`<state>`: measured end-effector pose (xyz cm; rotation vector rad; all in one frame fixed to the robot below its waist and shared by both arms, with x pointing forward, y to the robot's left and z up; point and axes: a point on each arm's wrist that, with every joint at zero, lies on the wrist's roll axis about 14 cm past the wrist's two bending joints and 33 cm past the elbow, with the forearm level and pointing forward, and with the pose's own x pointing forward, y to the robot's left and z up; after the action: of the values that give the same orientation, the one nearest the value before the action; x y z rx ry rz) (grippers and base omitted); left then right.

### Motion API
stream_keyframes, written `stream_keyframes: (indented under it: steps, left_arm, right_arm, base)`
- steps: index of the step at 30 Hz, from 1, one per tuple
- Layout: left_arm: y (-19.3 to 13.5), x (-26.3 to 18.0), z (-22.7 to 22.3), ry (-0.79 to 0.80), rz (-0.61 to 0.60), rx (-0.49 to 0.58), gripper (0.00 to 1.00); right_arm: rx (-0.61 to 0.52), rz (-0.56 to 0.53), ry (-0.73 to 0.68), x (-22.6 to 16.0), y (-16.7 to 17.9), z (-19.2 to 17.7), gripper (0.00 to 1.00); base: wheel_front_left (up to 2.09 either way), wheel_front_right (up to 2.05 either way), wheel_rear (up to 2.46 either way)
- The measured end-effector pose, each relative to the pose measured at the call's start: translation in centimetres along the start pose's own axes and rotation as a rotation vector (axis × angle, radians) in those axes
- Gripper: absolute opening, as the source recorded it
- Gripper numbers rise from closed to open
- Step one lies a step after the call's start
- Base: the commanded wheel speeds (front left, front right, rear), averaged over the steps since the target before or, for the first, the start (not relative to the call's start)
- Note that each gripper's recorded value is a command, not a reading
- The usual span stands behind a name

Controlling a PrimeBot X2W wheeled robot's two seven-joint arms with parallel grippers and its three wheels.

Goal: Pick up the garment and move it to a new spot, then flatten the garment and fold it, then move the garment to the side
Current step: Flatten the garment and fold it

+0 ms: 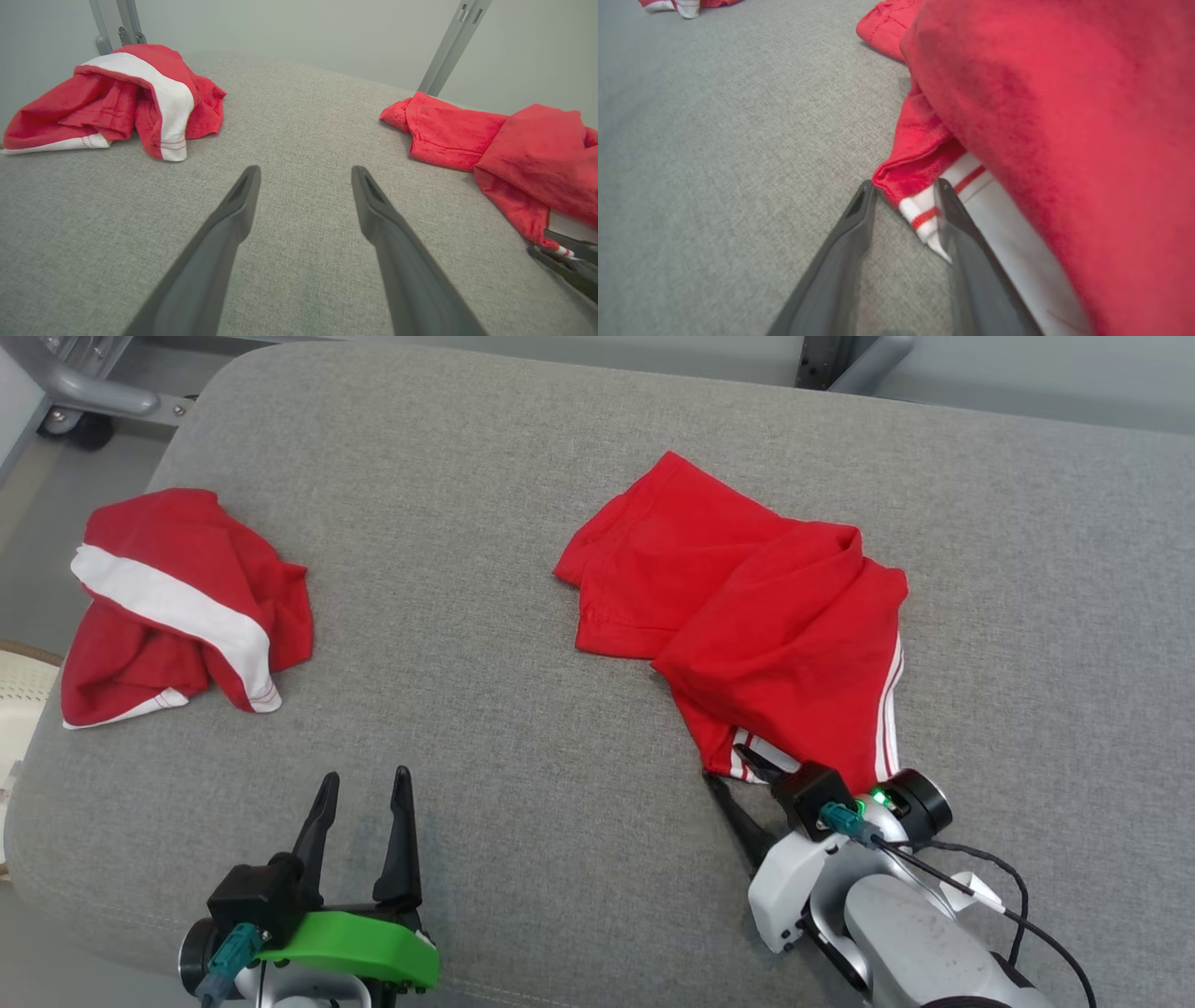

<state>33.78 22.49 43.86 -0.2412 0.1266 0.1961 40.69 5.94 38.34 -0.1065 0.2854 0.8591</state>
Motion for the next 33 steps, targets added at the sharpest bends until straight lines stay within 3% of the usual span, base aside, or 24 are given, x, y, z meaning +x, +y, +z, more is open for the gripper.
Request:
stream_keyframes:
  steps: [1,2,7,12,16,19,24,27,31,33]
  left_arm:
    - [0.0,0.0,0.0,0.000,0.000,0.000,1.00]
    - [-0.1,0.1,0.0,0.001,-0.001,-0.001,1.00]
    - [-0.3,0.5,0.3,-0.008,-0.008,-0.005,1.00]
    - [-0.2,0.5,0.5,-0.018,-0.004,-0.008,1.00]
    - [-0.4,0.1,-0.1,0.000,-0.014,-0.004,1.00]
    - [-0.5,-0.1,-0.6,0.014,-0.024,0.001,1.00]
    - [-2.1,-0.1,-0.7,0.015,-0.082,-0.003,1.00]
    - [-3.0,-0.2,-0.9,0.022,-0.110,-0.007,1.00]
    - [-3.4,-0.4,-1.6,0.045,-0.121,-0.009,1.00]
    - [-3.1,-0.5,-2.0,0.060,-0.112,-0.007,1.00]
  right_arm:
    - [0.000,0.000,0.000,0.0,0.0,0.0,0.12]
    - [-0.003,-0.004,0.002,0.0,-0.2,0.0,0.00]
    - [0.003,-0.029,-0.011,0.2,-0.9,0.5,0.00]
    - [0.018,-0.030,-0.101,0.1,-0.6,3.3,0.00]
    - [0.113,-0.062,-0.325,-0.6,-1.5,10.3,0.00]
    - [0.192,-0.157,-0.481,-2.1,-5.2,15.1,0.00]
    - [0.202,-0.350,-0.577,-5.6,-12.8,17.9,0.00]
    - [0.205,-0.477,-0.566,-7.6,-17.4,17.3,0.00]
    - [0.096,-0.606,-0.458,-9.3,-22.7,15.4,0.00]
    - [0.121,-0.670,-0.392,-9.8,-24.9,13.2,0.00]
  base:
    - [0.00,0.00,0.00]
    - [0.00,0.00,0.00]
    - [0.00,0.00,0.00]
    - [0.00,0.00,0.00]
    - [0.00,0.00,0.00]
    - [0.00,0.00,0.00]
    - [0.00,0.00,0.00]
    - [0.00,0.00,0.00]
    - [0.00,0.00,0.00]
    - [0.00,0.00,0.00]
